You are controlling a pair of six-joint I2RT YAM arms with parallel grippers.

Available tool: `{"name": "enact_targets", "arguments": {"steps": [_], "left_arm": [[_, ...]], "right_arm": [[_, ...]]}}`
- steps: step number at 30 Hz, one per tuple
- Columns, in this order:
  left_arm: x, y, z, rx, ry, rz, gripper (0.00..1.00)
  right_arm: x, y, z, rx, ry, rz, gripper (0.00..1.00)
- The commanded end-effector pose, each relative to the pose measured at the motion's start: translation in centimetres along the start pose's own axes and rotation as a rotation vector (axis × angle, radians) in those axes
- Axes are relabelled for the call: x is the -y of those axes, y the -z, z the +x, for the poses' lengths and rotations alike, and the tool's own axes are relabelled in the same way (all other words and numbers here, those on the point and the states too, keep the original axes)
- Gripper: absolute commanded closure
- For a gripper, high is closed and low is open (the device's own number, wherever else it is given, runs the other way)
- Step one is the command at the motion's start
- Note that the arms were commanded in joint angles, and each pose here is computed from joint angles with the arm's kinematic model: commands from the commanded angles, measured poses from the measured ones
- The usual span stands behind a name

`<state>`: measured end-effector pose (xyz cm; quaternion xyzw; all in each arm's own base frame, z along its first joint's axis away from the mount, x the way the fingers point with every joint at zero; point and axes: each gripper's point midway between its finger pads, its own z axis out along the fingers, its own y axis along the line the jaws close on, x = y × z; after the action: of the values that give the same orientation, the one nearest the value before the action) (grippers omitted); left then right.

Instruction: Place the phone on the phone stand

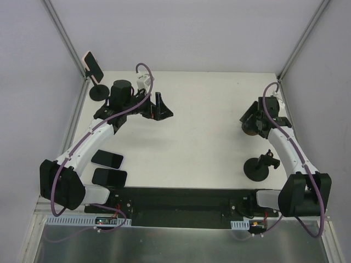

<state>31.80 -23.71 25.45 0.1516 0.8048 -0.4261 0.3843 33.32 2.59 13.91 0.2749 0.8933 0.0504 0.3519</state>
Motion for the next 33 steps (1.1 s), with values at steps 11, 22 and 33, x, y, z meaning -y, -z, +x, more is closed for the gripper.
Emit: {"name": "enact_targets", "arguments": {"steps": [11,22,33], "left_arm": [[7.2,1.1,1.0,-0.060,-0.255,0.084,0.03],[7.8,2.0,0.7,-0.032,-0.298,0.064,0.02],[7.8,1.8,0.8,-0.037,-0.295,0.050,0.01]], "right_arm": [[1.3,-0.2,-2.8,-0.006,0.028,-0.052,0.20],[2.7,-4.0,-5.4,0.043,0.034,0.065,0.37],[3.1,-6.6,-6.0,0.047,0.110,0.097,0.58]]}}
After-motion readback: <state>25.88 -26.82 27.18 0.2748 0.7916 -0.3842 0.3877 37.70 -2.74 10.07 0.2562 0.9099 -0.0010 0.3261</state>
